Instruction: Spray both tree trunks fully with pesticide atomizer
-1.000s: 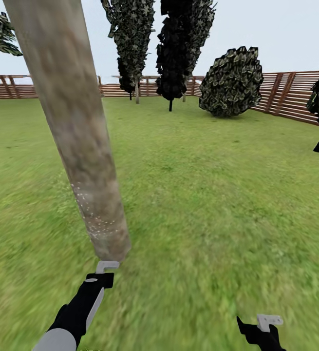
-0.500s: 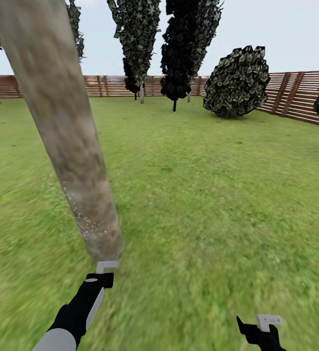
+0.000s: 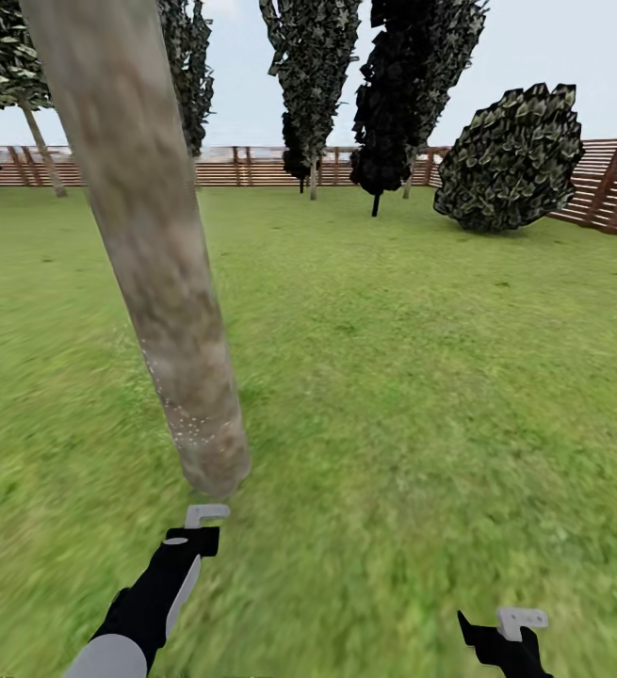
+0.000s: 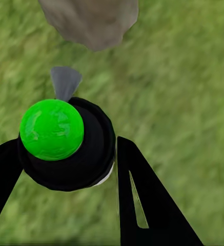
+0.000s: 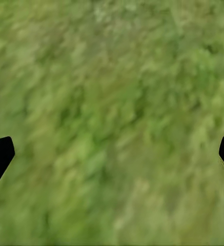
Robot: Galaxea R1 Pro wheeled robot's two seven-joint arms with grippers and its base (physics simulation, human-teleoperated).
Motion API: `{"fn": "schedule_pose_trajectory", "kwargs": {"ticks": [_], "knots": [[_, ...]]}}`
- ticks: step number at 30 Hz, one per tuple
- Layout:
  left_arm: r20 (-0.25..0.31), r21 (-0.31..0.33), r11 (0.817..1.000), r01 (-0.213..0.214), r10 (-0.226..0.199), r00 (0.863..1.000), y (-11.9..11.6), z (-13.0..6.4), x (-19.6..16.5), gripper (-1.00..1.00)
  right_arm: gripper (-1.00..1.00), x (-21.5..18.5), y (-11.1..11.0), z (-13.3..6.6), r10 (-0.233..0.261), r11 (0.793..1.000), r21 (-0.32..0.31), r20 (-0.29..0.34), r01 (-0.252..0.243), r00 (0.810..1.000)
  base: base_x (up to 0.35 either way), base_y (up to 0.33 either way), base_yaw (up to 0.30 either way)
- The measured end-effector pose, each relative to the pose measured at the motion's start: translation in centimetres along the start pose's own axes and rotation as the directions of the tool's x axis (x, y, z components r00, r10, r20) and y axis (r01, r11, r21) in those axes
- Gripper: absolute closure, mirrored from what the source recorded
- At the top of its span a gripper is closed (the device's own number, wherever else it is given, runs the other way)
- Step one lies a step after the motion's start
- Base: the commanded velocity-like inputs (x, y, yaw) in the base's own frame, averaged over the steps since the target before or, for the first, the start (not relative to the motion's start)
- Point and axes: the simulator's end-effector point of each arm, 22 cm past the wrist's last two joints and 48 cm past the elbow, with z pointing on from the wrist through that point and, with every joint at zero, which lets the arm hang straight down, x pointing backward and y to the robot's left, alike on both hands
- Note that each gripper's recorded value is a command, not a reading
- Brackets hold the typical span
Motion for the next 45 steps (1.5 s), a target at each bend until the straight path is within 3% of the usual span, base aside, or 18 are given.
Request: {"fn": "schedule_pose_trajectory", "kwargs": {"ticks": [26,33,40,45], "knots": [[0.001,-0.001,1.000,0.000,0.000,1.000,0.1,0.0,0.0,1.00,-1.00,0.0,0.0,0.0,0.000,1.000,0.000,0.000,0.000,1.000,0.014,-0.257,0.239],[0.019,-0.002,1.000,-0.001,0.001,1.000,0.0,-0.1,-0.9,1.00,-1.00,0.0,0.0,0.0,0.000,1.000,0.000,0.000,0.000,1.000,0.079,-0.081,0.085],[0.104,0.031,0.999,0.019,-0.023,0.994,-2.0,-0.9,-8.8,1.00,-1.00,0.0,0.0,0.0,0.000,1.000,0.000,0.000,0.000,1.000,0.000,0.000,0.000],[0.104,0.044,0.999,0.015,-0.019,0.994,-2.9,-1.9,-13.7,1.00,-1.00,0.0,0.0,0.0,0.000,1.000,0.000,0.000,0.000,1.000,0.000,0.000,0.000]]}}
